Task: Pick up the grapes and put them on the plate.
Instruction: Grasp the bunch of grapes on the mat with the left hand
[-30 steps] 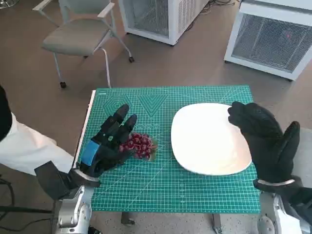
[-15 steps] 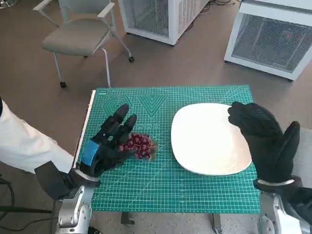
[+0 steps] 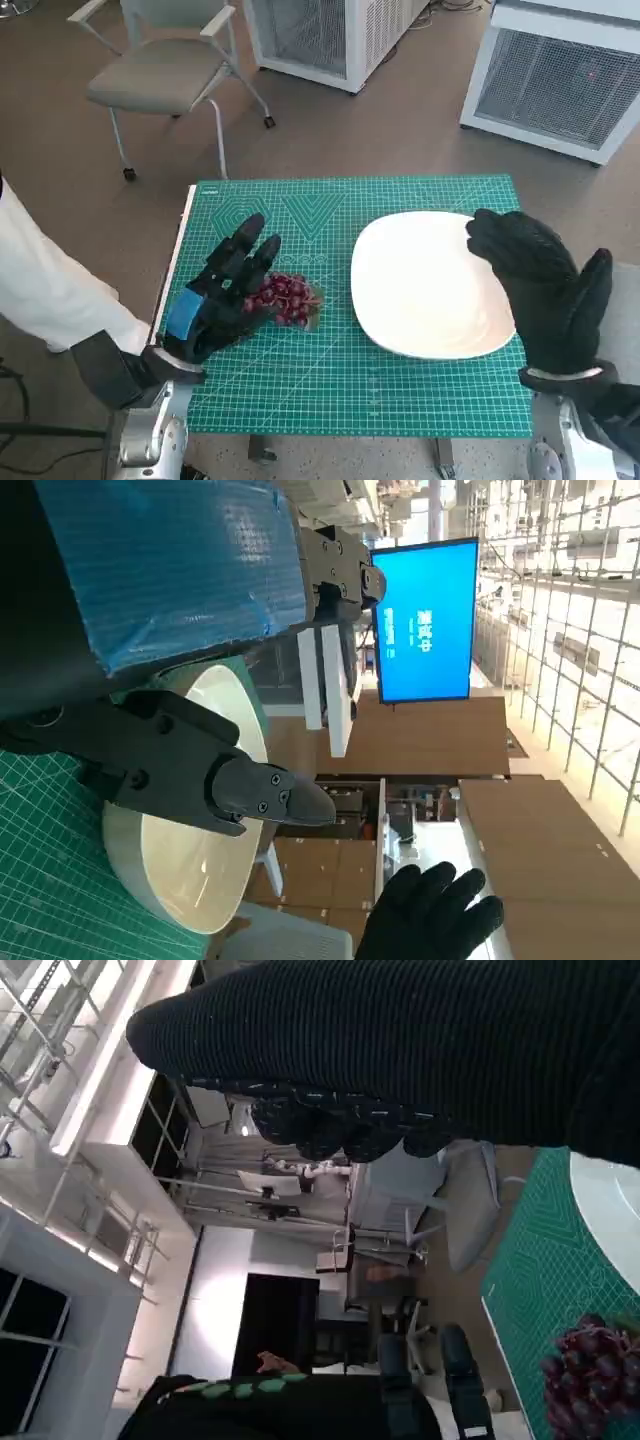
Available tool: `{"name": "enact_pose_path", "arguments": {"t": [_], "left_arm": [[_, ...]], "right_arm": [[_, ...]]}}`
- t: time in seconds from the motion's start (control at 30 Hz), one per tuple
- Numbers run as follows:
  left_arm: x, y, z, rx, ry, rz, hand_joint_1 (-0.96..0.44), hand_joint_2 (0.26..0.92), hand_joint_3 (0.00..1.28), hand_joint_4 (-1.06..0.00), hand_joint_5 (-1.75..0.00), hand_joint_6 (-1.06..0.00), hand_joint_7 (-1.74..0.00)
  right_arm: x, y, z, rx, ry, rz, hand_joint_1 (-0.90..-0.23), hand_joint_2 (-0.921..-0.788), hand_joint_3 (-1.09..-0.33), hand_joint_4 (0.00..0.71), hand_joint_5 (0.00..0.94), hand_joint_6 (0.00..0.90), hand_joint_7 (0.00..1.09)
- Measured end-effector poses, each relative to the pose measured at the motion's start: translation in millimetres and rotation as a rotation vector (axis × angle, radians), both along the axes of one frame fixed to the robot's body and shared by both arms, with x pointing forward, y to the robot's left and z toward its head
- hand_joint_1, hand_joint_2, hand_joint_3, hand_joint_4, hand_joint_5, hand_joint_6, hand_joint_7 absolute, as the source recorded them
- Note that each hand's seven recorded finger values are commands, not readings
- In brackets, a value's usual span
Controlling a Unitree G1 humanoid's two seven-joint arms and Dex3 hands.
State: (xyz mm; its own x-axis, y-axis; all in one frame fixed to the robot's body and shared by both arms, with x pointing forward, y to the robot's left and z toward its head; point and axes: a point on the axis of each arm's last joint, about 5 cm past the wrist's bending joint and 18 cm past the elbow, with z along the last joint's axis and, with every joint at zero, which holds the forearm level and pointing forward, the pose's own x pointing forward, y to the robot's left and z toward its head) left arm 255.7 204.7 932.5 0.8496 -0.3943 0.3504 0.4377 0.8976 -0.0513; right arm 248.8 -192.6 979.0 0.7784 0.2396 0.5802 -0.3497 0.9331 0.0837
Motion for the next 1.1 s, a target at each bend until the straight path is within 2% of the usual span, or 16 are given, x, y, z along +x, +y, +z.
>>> {"name": "enact_pose_path", "arguments": {"t": [0.37,0.53,0.67,0.83,0.97,1.1], "left_arm": [[-0.8,-1,2,0.05,-0.016,0.023,-0.52,0.921,0.11,-0.2,0.0,-0.26,-0.01],[-1.8,1,9,0.282,-0.065,0.115,-0.53,0.906,0.05,-0.09,0.0,-0.21,0.0],[-3.4,6,18,0.482,-0.09,0.198,-0.44,0.844,0.01,-0.02,0.0,-0.15,0.0],[-9.1,8,32,0.745,-0.116,0.276,-0.27,0.75,0.0,0.0,0.0,-0.12,0.0],[-17.2,5,47,0.923,-0.129,0.312,-0.18,0.725,0.0,0.0,0.0,-0.11,0.0],[-25.0,-3,61,1.008,-0.119,0.323,-0.14,0.717,0.0,0.0,0.0,-0.11,0.0]], "right_arm": [[0.5,2.0,0.4,-0.002,-0.001,0.009,-0.377,-0.921,-0.642,0.42,0.739,0.188,0.99],[0.7,2.9,0.6,-0.003,-0.003,0.014,-0.376,-0.921,-0.643,0.419,0.741,0.187,0.99],[0.9,3.2,1.5,-0.003,-0.01,0.014,-0.376,-0.921,-0.643,0.418,0.743,0.186,0.99],[1.0,3.0,2.3,-0.003,-0.018,0.012,-0.377,-0.921,-0.645,0.416,0.746,0.184,1.0],[0.9,2.9,2.1,-0.003,-0.018,0.013,-0.378,-0.921,-0.649,0.415,0.748,0.183,1.0],[0.6,2.8,1.4,-0.003,-0.014,0.013,-0.378,-0.921,-0.653,0.414,0.75,0.181,1.0]]}}
